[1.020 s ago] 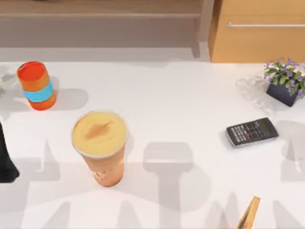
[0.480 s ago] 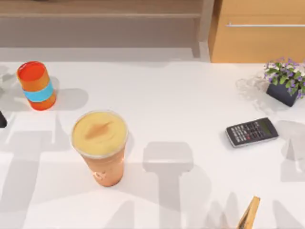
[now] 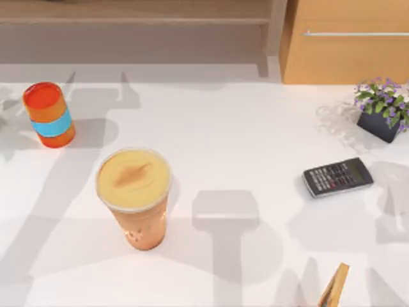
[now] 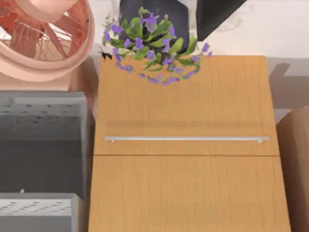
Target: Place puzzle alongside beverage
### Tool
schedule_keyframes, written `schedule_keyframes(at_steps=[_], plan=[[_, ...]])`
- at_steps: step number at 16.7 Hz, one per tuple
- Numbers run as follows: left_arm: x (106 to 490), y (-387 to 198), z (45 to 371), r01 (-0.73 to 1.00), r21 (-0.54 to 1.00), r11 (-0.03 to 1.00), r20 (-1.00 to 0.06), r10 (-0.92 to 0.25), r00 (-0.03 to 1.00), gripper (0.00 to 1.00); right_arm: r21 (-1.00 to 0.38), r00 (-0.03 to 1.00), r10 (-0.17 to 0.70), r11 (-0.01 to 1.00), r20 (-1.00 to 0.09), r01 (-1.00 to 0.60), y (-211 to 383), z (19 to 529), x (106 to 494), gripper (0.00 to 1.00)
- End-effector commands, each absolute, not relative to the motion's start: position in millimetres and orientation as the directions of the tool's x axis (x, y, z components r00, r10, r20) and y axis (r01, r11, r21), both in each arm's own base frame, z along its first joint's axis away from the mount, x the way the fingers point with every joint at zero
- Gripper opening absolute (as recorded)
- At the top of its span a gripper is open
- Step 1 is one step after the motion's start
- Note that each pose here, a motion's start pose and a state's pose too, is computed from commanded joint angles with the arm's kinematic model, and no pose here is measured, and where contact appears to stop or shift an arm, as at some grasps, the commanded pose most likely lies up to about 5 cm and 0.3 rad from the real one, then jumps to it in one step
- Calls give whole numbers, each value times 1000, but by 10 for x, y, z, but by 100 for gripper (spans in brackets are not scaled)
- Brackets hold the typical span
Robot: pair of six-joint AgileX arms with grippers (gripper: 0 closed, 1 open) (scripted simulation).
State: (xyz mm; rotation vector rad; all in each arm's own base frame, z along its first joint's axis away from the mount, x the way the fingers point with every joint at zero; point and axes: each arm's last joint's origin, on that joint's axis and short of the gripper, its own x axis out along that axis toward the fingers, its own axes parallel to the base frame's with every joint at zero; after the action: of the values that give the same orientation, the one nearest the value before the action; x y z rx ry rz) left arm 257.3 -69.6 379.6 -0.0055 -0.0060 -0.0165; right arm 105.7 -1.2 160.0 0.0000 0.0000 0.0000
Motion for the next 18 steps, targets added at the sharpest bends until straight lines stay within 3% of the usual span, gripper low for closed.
schedule_keyframes(at_steps=[4,7,18], plan=[[3296,-1181,3930,18,-3,1000,1,-18,1000,100,0,1000,0,1000,0,0,-12,1600,1057,100],[3632,-1474,3905,19,-2,1000,2,-19,1000,100,0,1000,0,1000,0,0,-12,1600,1057,100],[3860,-1613,3860,20,1,1000,-2,-20,1000,100,0,1000,0,1000,0,0,-12,1600,1057,100]])
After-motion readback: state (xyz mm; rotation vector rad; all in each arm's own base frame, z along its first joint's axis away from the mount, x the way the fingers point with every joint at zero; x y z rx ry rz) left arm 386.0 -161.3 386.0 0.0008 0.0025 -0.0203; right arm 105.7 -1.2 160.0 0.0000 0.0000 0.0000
